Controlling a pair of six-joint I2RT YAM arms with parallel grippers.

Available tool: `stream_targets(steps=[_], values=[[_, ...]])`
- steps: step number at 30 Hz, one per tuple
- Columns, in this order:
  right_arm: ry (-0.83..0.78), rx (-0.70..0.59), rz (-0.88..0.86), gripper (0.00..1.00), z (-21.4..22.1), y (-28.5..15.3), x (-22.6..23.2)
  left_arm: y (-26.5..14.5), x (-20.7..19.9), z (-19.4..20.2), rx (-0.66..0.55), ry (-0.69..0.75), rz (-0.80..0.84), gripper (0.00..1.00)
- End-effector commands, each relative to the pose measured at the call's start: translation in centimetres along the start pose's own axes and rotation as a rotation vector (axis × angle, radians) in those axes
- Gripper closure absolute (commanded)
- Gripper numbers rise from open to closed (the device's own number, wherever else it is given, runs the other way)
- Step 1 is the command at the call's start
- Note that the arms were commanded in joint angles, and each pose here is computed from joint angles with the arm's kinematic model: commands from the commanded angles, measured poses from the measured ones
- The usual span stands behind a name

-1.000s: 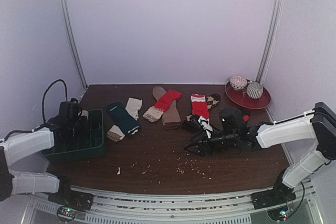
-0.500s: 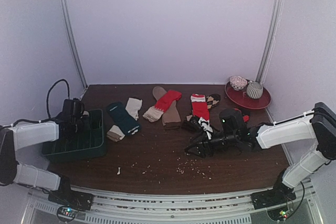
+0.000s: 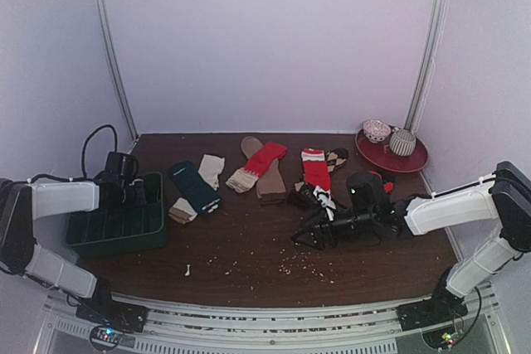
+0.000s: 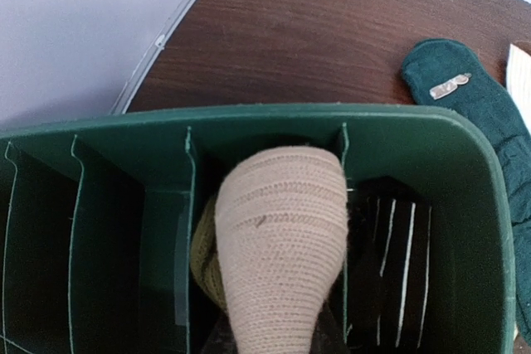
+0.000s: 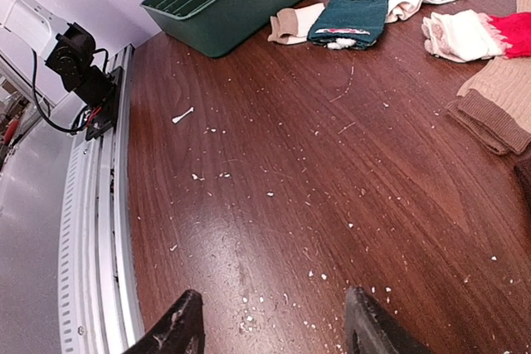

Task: Roll the socks
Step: Place a pair of socks in the storage box.

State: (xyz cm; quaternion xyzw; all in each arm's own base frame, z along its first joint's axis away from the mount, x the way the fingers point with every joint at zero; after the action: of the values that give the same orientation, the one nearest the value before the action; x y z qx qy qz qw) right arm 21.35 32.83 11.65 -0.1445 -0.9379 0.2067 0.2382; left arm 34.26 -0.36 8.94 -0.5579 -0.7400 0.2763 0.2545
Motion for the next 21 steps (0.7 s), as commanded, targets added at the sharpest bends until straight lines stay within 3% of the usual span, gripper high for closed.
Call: stream_targets(steps=[1,18,19,21], values=[[0.008,0.000,-0.023,0.43,0.1,0.1,0.1,0.1,1.0,0.5,0.030,0.004,-0.033,1.00],[0.020,0.005,-0.043,0.43,0.2,0.2,0.4,2.5,0.8,1.4,0.178,0.062,-0.071,1.00],[0.020,0.005,-0.044,0.43,0.2,0.2,0.4,2.7,0.8,1.7,0.186,0.063,-0.072,0.98],[0.020,0.003,-0.043,0.43,0.2,0.1,0.4,2.8,0.8,2.1,0.191,0.063,-0.071,0.82]])
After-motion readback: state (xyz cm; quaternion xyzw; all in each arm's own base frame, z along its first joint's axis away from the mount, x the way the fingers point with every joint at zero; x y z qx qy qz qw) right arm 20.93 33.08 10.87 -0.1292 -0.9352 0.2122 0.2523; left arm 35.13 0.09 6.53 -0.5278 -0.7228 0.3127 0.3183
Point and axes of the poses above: each gripper's point midway between its finger pads, its own y axis out along the fingers, its own x axis along the line the jaws close on, z = x × y, the point moved 1 cm from there along -y, back along the fingers, and after that the axes turned 3 degrees about y, right-handed, at the moved point
